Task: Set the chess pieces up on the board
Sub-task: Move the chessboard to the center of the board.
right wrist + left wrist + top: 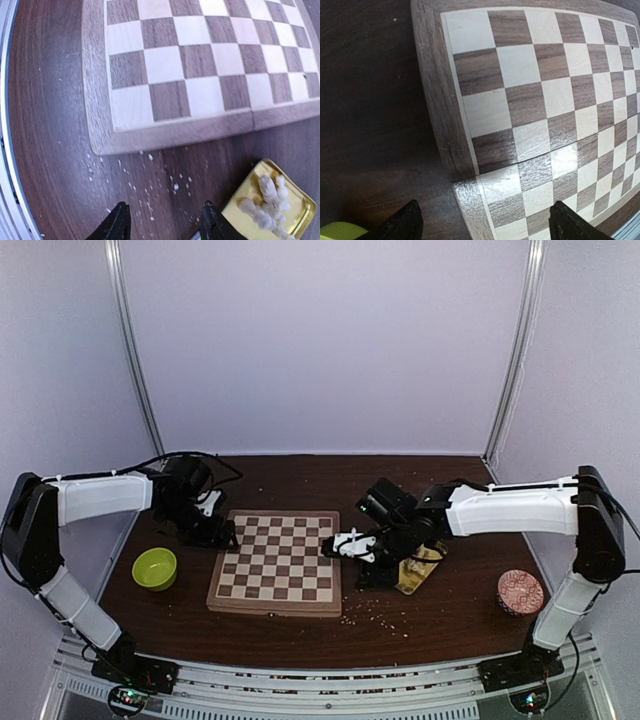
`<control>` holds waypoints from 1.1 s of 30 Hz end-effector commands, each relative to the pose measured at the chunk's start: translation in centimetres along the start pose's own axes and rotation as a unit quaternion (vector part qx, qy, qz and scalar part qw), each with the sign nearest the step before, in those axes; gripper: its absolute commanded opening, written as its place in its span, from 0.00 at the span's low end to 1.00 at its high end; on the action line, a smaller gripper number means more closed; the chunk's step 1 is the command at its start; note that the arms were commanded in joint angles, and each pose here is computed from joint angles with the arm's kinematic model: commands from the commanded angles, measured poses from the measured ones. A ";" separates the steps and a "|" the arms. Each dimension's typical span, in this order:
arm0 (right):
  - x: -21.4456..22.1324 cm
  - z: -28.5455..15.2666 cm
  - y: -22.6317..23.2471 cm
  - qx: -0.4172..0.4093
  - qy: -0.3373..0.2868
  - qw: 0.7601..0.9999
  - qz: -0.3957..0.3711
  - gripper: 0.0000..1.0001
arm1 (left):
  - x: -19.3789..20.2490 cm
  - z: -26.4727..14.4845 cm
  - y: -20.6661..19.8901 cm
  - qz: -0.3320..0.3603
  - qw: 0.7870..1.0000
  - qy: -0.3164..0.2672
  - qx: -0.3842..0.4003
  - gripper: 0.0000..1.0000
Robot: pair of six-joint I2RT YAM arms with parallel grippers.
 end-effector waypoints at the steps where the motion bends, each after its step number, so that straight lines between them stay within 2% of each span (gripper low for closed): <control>1: -1.2 2.6 1.1 -0.046 0.021 0.998 0.034 0.48 | 0.4 0.9 -0.4 -0.018 1.000 -0.003 0.025 0.90; 5: -1.2 4.5 0.9 -0.047 0.030 0.996 0.063 0.60 | 1.0 1.7 -0.8 -0.029 0.999 -0.002 0.043 0.92; 8: -0.9 5.4 1.4 -0.065 0.037 0.994 0.073 0.63 | 1.4 2.5 -1.1 -0.032 0.998 0.003 0.058 0.91; 15: 0.0 6.6 2.3 -0.098 0.052 0.992 0.068 0.63 | 1.6 3.4 -1.8 -0.035 0.996 0.002 0.077 0.89; 21: 1.5 6.8 2.9 -0.113 0.064 0.990 0.052 0.64 | 2.1 3.5 -4.2 -0.002 0.994 0.005 0.105 0.86; 33: 4.6 5.1 4.2 -0.134 0.101 0.986 0.014 0.63 | 5.6 2.8 -8.9 0.020 0.991 0.025 0.132 0.83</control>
Point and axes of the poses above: each gripper's point midway between its finger pads, its own z axis out along the fingers, its own y axis along the line the jaws close on, x = y × z, the point moved 3 cm from there along -z, back along the fingers, and after that the axes turned 12 degrees about z, right-handed, at the moved point
